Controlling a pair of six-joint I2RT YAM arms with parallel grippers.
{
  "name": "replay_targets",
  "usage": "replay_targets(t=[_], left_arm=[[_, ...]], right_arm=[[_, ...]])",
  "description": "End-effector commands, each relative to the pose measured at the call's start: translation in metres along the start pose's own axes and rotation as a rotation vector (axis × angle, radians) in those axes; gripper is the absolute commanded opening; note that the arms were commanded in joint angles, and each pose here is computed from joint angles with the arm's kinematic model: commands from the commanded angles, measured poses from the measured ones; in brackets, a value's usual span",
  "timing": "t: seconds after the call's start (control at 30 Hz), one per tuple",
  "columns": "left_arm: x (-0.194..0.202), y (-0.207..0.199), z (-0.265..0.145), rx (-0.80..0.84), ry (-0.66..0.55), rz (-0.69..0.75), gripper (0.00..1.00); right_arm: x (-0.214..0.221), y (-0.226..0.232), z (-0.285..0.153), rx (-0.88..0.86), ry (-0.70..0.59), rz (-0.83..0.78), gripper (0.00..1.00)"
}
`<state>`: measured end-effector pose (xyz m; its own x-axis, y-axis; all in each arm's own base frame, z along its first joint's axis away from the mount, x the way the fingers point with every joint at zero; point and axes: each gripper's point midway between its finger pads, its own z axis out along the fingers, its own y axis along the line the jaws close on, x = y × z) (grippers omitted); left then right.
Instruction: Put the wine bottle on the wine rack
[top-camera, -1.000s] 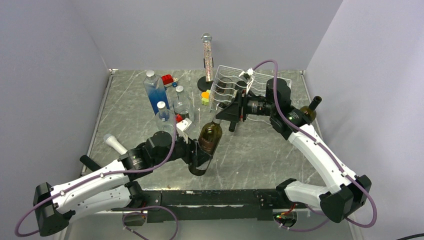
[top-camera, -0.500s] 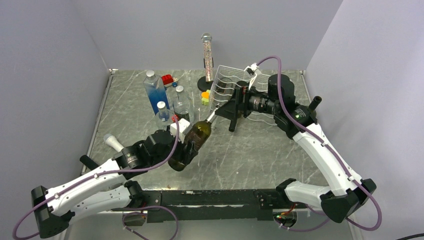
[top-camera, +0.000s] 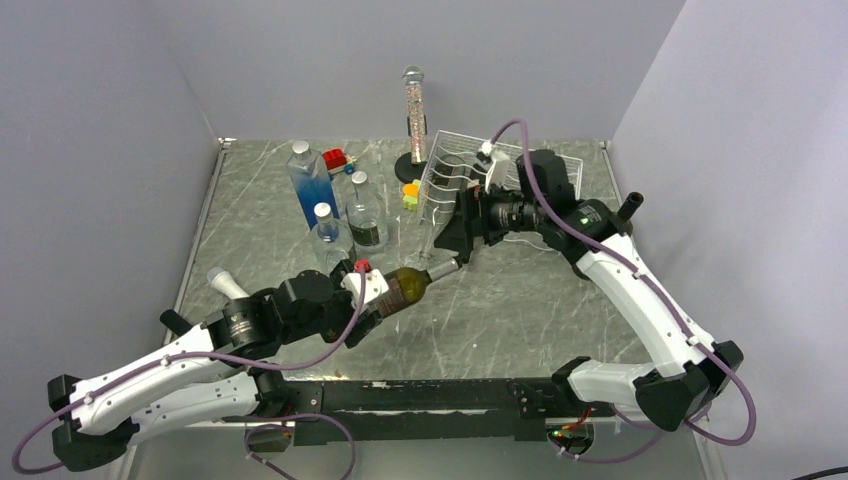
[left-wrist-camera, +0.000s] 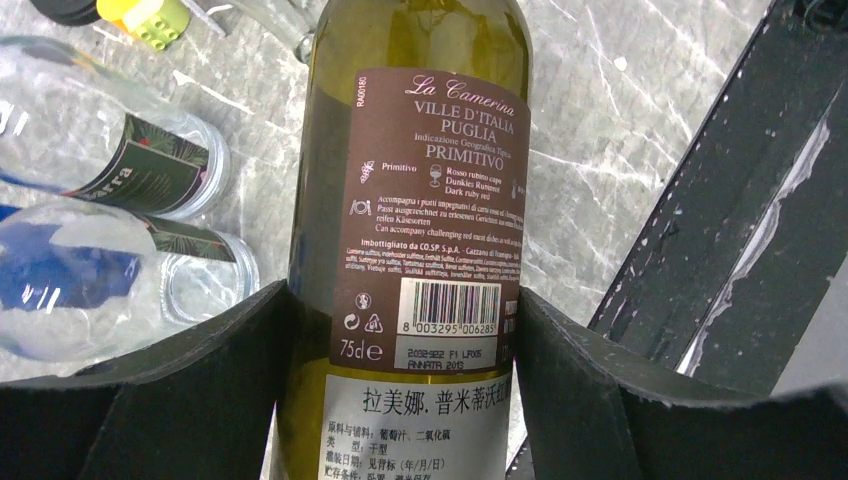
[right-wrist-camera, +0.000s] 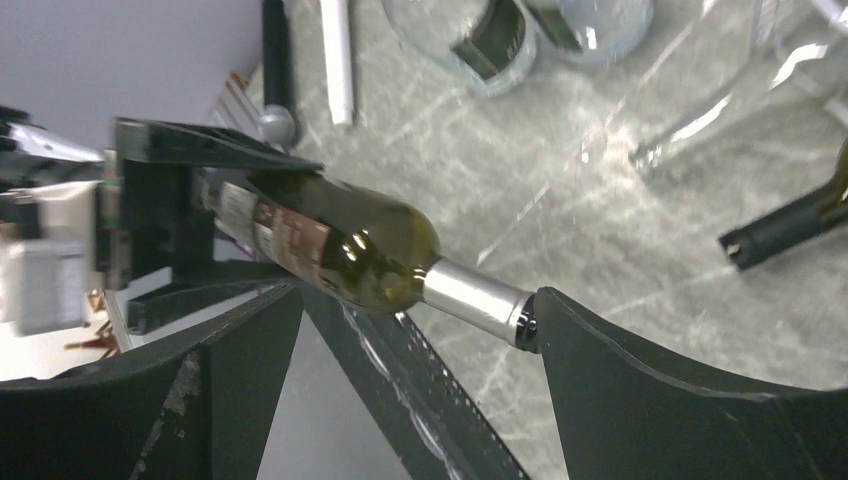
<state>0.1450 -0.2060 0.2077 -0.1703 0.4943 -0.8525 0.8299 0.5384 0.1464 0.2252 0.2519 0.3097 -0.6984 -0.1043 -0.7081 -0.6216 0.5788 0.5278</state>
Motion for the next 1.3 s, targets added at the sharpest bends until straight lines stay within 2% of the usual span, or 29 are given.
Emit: replay_targets(t=[0.0,0.23,0.53,0.77,0.97,1.27], left_arm=[[-0.033,-0.001,0.004,-0.006,-0.109,0.09,0.01],[-0.018,-0.003,0.02,0.003,-0.059,0.214,0.01],[-0.028,-0.012,0.012,0.076,-0.144,0.338,0.01],[-0.026,-0.025,0.004,0.177,-0.151,0.466,0.01],[-0.029,-0.027,-0.007,0.201,-0.185,0.509,0.01],[-0.034,-0.026,-0.023,0.201,-0.231,0.527,0.01]], right_arm=[[0.028,-0.003,0.006,-0.014,0.05,0.039,0.9],[0.046,-0.004,0.009,-0.028,0.094,-0.005,0.91],[0.085,0.004,0.015,-0.153,0.192,-0.098,0.96],[0.101,0.022,0.03,-0.207,0.263,-0.238,0.96],[0.137,0.042,0.038,-0.279,0.399,-0.36,0.96],[0.181,0.035,0.052,-0.283,0.548,-0.399,0.95]])
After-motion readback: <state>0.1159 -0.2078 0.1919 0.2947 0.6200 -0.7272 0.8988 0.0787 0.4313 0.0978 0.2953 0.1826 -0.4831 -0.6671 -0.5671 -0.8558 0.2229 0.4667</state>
